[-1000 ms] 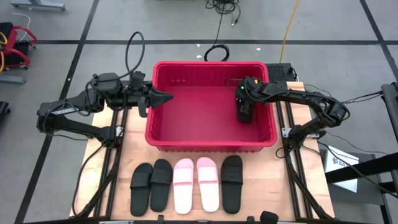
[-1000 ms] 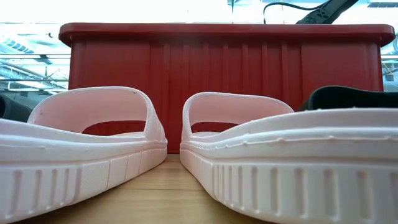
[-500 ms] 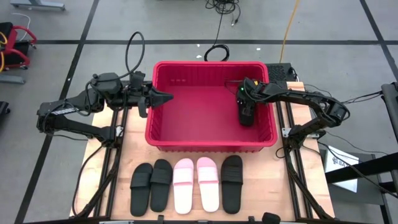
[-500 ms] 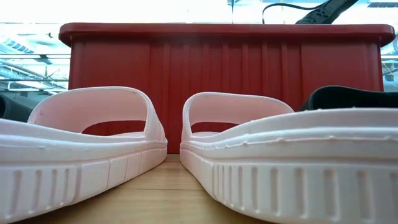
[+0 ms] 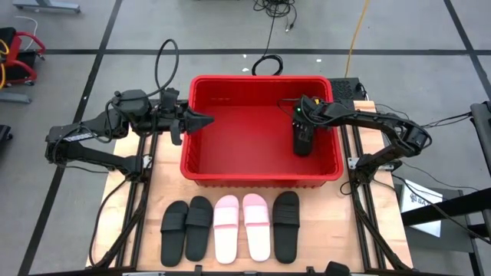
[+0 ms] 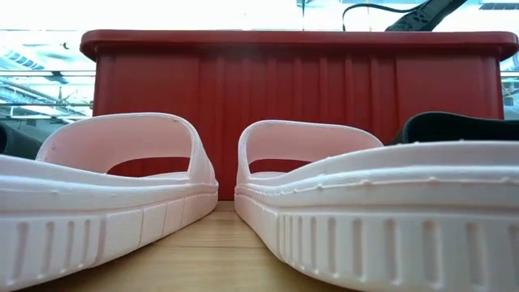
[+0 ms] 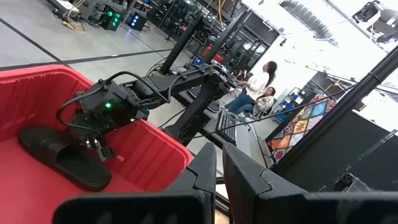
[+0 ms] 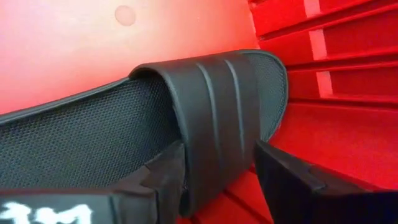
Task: Pick and place slides into bin
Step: Put the black slide into the red organizer bin
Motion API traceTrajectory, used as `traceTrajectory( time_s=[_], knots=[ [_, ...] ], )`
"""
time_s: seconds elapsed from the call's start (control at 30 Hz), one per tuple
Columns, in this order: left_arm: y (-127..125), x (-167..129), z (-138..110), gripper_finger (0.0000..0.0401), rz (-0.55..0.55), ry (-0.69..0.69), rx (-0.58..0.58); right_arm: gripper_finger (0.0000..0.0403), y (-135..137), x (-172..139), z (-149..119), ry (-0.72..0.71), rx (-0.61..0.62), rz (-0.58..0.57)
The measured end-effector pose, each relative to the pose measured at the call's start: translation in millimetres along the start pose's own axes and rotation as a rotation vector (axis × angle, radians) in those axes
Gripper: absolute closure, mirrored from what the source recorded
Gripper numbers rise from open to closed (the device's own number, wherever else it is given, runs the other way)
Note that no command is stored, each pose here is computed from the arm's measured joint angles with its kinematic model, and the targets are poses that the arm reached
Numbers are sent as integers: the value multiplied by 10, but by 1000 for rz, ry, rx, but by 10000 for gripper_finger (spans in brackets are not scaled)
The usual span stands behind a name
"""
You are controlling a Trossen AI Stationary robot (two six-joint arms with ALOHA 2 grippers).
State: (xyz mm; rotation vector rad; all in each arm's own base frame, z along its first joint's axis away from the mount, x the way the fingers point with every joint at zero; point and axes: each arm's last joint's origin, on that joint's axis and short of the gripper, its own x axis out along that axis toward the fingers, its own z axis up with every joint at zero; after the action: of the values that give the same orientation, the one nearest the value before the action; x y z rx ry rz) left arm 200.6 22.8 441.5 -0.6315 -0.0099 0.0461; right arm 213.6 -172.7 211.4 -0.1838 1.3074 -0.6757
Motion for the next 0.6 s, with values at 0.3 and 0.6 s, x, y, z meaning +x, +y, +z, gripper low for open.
traceTrajectory(
  time_s=[0.3,0.6],
  knots=[
    [1,0,1,375,1,0,20,197,9,-206,-11,-63,34,11],
    [1,0,1,375,2,-2,26,201,51,-375,-56,-108,88,110]
  ],
)
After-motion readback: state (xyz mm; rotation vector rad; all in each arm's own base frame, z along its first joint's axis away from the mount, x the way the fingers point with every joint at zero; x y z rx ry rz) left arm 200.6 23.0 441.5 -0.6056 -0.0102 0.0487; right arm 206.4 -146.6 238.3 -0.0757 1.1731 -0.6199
